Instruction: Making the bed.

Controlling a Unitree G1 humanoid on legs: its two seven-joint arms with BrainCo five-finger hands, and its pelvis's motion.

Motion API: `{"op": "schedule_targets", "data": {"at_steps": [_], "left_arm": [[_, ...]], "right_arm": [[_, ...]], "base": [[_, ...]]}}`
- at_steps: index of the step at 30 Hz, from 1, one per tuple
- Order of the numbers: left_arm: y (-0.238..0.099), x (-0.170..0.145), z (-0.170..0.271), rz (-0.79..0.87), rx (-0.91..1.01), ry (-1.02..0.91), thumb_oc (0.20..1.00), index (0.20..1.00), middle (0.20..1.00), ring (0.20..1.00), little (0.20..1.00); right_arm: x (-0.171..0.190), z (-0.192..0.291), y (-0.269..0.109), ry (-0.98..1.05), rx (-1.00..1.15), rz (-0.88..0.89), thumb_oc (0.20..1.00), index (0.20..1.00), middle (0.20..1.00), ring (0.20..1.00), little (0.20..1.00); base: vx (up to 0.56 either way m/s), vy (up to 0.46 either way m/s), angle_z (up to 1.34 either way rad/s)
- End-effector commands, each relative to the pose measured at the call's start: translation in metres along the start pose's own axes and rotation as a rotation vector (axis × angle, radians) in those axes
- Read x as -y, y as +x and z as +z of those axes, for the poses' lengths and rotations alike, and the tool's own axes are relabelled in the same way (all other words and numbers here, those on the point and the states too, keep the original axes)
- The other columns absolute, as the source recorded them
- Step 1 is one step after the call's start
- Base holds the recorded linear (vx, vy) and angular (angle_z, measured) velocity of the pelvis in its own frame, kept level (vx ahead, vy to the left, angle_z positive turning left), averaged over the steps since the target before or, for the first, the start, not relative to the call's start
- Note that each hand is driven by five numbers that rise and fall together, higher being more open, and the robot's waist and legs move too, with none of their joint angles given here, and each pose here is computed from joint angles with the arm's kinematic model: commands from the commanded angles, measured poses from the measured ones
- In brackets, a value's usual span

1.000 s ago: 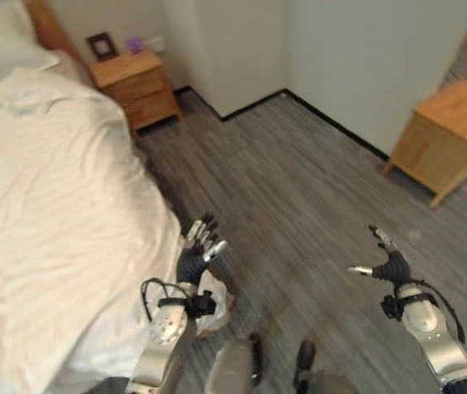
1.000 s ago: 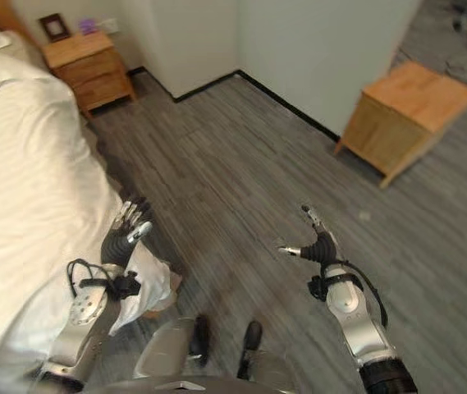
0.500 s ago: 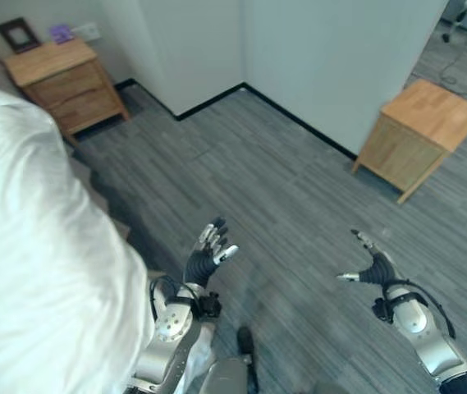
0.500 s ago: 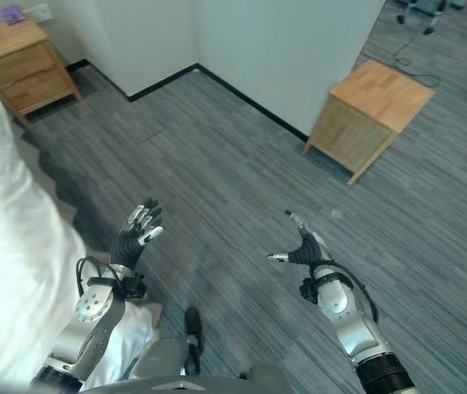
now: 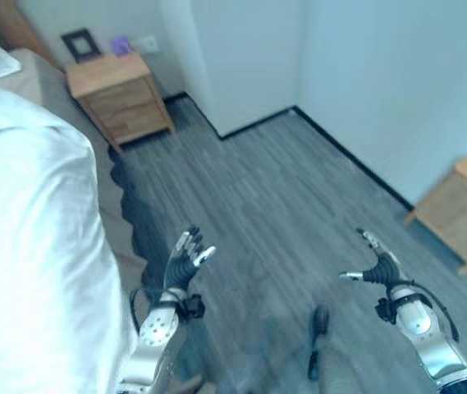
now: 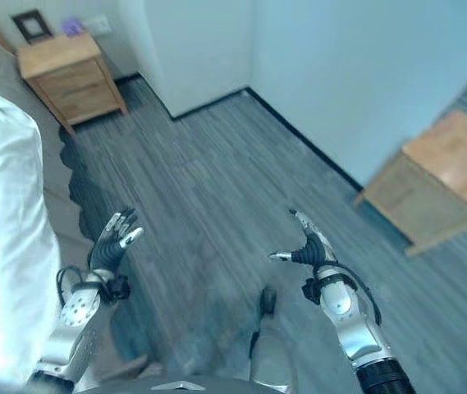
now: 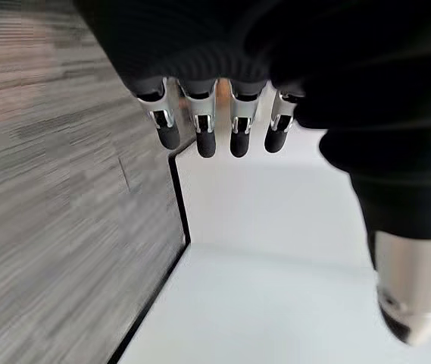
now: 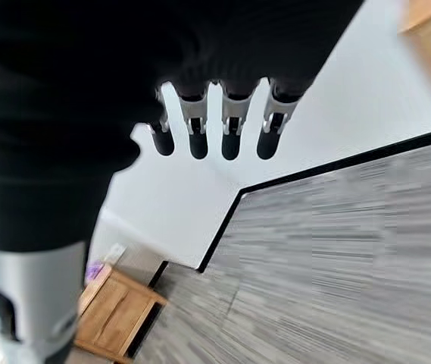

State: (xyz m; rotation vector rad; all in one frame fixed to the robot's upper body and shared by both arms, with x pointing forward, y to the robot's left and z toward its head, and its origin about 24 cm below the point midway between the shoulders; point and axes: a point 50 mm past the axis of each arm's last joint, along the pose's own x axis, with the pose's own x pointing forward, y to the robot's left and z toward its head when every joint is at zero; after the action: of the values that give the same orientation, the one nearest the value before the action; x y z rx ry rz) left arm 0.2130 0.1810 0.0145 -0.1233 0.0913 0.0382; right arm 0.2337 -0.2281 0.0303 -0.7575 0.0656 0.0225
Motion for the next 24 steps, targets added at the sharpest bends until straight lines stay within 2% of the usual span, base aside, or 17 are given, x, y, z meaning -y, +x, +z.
{"op": "schedule_targets", "data": {"at_steps": [1,5,11,16,20,24], "left_arm": [[0.007,-0.001,0.039,-0.025,0.187,0.040,1.000,1.000,1.000,1.000,1.000],[0.003,-0.007,0.035,0.016,0.171,0.014,1.000,1.000,1.000,1.000,1.000],[-0.009,-0.018,0.022,0.090,0.112,0.015,1.000,1.000,1.000,1.000,1.000],[-0.019,-0.033,0.019,0.149,0.083,0.053,1.000,1.000,1.000,1.000,1.000],[-0.015,-0.034,0.018,0.141,0.067,0.084,1.000,1.000,1.000,1.000,1.000],[-0.003,-0.036,0.038,0.144,0.149,0.126,1.000,1.000,1.000,1.000,1.000]], "right_arm": [[0.026,0.040,0.014,0.002,0.208,-0.082,1.000,1.000,1.000,1.000,1.000],[0.033,0.044,0.015,-0.044,0.219,-0.104,1.000,1.000,1.000,1.000,1.000],[0.033,0.048,0.017,-0.074,0.236,-0.110,1.000,1.000,1.000,1.000,1.000],[0.025,0.062,0.019,-0.089,0.291,-0.069,1.000,1.000,1.000,1.000,1.000],[0.015,0.061,0.019,-0.093,0.283,-0.050,1.000,1.000,1.000,1.000,1.000],[0.010,0.074,0.024,-0.092,0.327,-0.060,1.000,1.000,1.000,1.000,1.000]], "base": [[0.37,-0.423,0.17],[0.49,-0.169,0.16],[0.51,0.111,0.21],[0.74,0.148,0.40],[0.52,0.194,0.00],[0.49,0.179,0.78]]}}
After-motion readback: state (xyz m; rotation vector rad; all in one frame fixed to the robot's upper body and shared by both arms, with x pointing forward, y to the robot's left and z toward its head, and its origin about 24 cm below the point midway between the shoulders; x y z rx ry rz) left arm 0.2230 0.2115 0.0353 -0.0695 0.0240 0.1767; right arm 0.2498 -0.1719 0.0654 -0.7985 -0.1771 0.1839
